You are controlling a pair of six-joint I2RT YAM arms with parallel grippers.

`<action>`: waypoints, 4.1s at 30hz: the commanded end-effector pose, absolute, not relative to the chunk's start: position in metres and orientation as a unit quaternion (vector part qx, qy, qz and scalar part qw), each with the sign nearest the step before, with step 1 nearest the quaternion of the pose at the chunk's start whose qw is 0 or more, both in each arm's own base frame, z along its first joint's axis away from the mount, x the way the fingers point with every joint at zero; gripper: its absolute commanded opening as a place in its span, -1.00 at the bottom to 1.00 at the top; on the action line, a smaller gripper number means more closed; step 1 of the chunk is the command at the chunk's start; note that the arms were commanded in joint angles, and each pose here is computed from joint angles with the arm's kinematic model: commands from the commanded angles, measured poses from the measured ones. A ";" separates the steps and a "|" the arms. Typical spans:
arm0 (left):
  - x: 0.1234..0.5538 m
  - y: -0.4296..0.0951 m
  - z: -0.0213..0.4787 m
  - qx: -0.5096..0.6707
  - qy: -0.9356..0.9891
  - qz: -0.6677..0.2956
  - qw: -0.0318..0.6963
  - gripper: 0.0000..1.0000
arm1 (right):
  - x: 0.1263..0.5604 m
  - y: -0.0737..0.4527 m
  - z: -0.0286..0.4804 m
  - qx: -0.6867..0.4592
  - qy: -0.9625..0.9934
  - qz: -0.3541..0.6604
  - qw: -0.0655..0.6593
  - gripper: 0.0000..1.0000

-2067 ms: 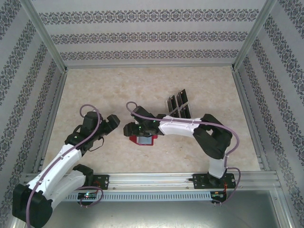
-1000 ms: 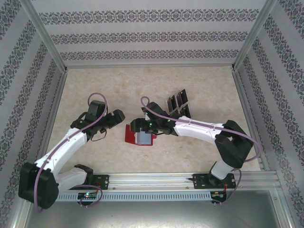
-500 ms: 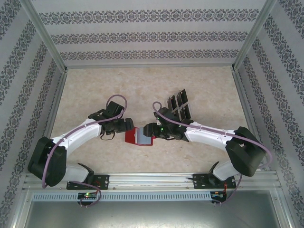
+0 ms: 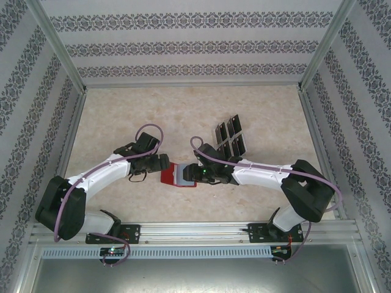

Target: Put the credit cards into the card holder

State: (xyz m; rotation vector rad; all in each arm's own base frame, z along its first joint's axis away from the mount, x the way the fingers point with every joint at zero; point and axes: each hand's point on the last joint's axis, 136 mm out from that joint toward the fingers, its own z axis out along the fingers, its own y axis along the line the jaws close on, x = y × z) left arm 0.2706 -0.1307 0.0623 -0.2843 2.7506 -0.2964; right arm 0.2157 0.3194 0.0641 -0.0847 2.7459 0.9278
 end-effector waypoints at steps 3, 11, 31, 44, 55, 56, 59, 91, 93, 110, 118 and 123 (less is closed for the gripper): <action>0.268 -0.128 0.063 -0.092 0.973 -0.099 0.188 0.84 | 0.209 0.321 0.050 -0.026 0.945 0.307 0.108 -0.02; 0.269 -0.132 0.062 -0.092 0.972 -0.109 0.189 0.84 | 0.211 0.332 0.045 -0.030 0.945 0.308 0.103 -0.12; 0.266 -0.131 0.062 -0.103 0.968 -0.120 0.196 0.86 | 0.213 0.338 0.045 -0.033 0.948 0.299 0.103 -0.21; 0.270 -0.100 0.086 -0.163 0.948 -0.152 0.229 0.90 | 0.226 0.363 0.070 -0.054 0.940 0.316 0.117 -0.13; 0.270 -0.084 0.093 -0.194 0.934 -0.176 0.243 0.91 | 0.222 0.419 0.064 -0.098 0.939 0.320 0.073 0.03; 0.271 -0.082 0.095 -0.197 0.932 -0.177 0.246 0.91 | 0.222 0.425 0.060 -0.104 0.940 0.317 0.067 0.03; 0.272 -0.078 0.101 -0.205 0.928 -0.182 0.253 0.91 | 0.219 0.435 0.052 -0.112 0.941 0.314 0.051 0.08; 0.268 -0.131 0.069 -0.044 0.984 -0.048 0.169 0.91 | 0.241 0.324 0.049 -0.049 0.945 0.292 0.141 -0.20; 0.268 -0.126 0.061 -0.047 0.985 -0.030 0.166 0.91 | 0.243 0.316 0.042 -0.042 0.947 0.284 0.142 -0.21; 0.258 -0.121 0.030 -0.054 0.988 -0.022 0.146 0.92 | 0.242 0.310 0.075 -0.040 0.928 0.339 0.149 -0.18; 0.272 -0.149 0.079 -0.078 0.969 -0.124 0.200 0.99 | 0.267 0.272 0.172 -0.043 0.919 0.301 0.252 -0.02; 0.279 -0.157 0.113 -0.085 0.955 -0.162 0.234 1.00 | 0.296 0.222 0.180 -0.051 0.945 0.178 0.269 0.01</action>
